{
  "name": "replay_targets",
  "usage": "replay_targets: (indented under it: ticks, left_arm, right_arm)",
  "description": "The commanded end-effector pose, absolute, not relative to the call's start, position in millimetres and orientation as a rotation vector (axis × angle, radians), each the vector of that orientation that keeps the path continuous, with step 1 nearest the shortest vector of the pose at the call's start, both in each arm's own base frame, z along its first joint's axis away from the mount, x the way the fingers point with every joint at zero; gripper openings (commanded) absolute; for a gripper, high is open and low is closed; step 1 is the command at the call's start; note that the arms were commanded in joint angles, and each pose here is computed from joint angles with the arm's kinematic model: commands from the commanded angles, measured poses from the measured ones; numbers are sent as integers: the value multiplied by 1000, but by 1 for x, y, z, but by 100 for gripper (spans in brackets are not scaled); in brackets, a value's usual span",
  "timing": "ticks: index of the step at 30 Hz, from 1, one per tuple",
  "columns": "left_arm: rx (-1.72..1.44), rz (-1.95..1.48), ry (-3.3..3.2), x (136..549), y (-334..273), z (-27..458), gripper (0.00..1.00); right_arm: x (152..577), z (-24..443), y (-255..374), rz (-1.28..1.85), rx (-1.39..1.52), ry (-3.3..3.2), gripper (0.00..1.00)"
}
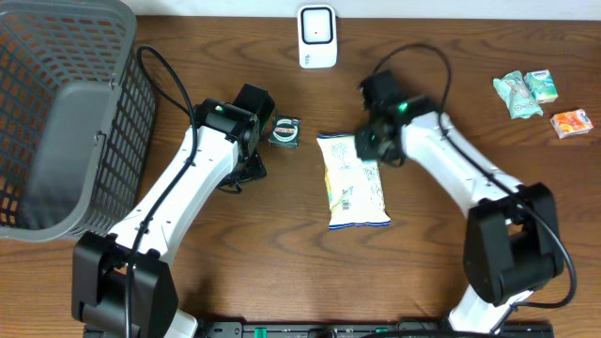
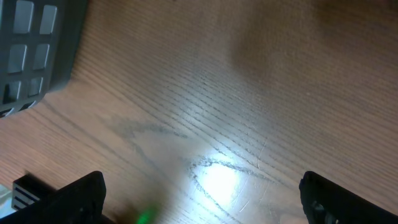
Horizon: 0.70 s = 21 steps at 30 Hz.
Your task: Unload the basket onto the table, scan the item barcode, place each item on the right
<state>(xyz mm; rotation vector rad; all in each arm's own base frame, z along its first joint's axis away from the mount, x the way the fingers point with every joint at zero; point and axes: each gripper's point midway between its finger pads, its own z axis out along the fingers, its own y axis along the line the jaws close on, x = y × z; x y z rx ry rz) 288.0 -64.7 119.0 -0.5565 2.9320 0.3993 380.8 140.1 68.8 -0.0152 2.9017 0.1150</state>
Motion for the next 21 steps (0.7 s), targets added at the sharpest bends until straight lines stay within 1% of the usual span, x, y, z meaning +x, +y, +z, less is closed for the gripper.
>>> replay_targets:
  ticks: [1, 2, 6, 11, 15, 21]
  left_arm:
    - [-570, 425, 2922, 286, -60, 120, 98]
    - [-570, 425, 2922, 286, -60, 120, 98]
    - [-570, 425, 2922, 286, -60, 120, 98]
    - [-570, 425, 2922, 286, -60, 120, 98]
    - [-570, 425, 2922, 286, -60, 120, 98]
    - [-570, 424, 2922, 286, -60, 120, 98]
  right_arm:
    - [390, 81, 120, 140, 66, 2898, 63]
    - [387, 79, 117, 194, 64, 2919, 76]
    - [374, 71, 119, 406, -45, 2969, 99]
    - [357, 51, 116, 577, -45, 2999, 99]
    - [345, 38, 129, 799, -86, 2954, 99]
    - [327, 17, 130, 869, -68, 2962, 99]
